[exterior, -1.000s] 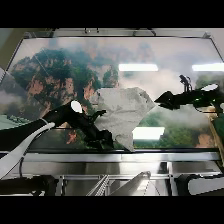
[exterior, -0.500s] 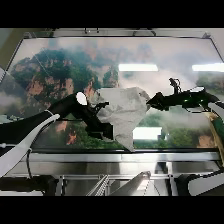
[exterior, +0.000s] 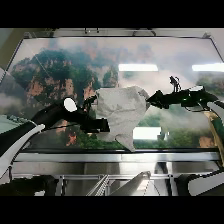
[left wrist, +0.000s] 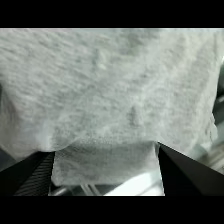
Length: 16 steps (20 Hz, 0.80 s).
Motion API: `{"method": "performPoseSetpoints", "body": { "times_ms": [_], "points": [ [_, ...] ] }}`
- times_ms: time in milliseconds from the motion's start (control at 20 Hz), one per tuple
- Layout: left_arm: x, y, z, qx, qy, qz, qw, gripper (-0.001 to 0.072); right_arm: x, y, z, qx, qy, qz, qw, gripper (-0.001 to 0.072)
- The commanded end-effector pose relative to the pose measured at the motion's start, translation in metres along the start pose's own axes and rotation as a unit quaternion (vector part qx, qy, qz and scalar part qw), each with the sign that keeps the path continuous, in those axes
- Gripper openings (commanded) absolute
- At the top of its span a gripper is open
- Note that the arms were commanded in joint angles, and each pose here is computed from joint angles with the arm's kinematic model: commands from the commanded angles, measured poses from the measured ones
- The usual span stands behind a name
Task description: Fold the shirts.
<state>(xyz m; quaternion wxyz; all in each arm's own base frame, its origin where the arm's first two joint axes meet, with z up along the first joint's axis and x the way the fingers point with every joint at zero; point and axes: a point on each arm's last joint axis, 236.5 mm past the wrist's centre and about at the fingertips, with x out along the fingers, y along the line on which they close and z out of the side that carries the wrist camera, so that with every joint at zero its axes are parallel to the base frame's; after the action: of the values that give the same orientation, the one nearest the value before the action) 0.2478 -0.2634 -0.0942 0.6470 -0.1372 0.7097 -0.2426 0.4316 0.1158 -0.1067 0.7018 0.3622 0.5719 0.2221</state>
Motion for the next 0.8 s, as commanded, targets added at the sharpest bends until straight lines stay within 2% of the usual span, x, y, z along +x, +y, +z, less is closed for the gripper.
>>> {"method": "performPoseSetpoints", "body": {
  "times_ms": [0,50,100,150,350,550,650,750],
  "points": [
    [0.025,-0.002,0.002,-0.014,-0.023,0.011,1.0,0.07,0.0,0.007,0.004,0.006,-0.007,0.013,1.0,0.0362],
    [0.03,-0.005,-0.001,-0.016,-0.017,0.007,1.0,0.0596,0.0,0.007,0.004,0.006,-0.008,0.014,1.0,0.0355],
    [0.032,-0.006,-0.004,-0.012,-0.012,0.01,1.0,0.0239,0.0,0.008,0.004,0.006,-0.007,0.015,1.0,0.0181],
    [0.031,-0.007,-0.005,-0.002,-0.01,0.01,1.0,0.0027,0.0,0.009,0.003,0.0,-0.006,0.018,1.0,0.0012],
    [-0.018,-0.019,0.001,0.009,-0.035,-0.016,0.999,0.0029,-0.018,0.031,0.008,-0.047,-0.01,0.044,0.998,0.0015],
    [-0.145,-0.033,0.024,0.034,-0.117,-0.055,0.991,0.0029,-0.105,0.075,0.055,-0.11,-0.12,0.04,0.986,0.0014],
    [-0.227,-0.034,0.043,0.037,-0.214,-0.058,0.974,0.0029,-0.177,0.113,0.073,-0.163,-0.206,0.026,0.965,0.0015],
    [-0.303,-0.031,0.048,0.036,-0.308,-0.05,0.949,0.0035,-0.249,0.168,0.069,-0.239,-0.289,0.016,0.927,0.0014]
  ]
}}
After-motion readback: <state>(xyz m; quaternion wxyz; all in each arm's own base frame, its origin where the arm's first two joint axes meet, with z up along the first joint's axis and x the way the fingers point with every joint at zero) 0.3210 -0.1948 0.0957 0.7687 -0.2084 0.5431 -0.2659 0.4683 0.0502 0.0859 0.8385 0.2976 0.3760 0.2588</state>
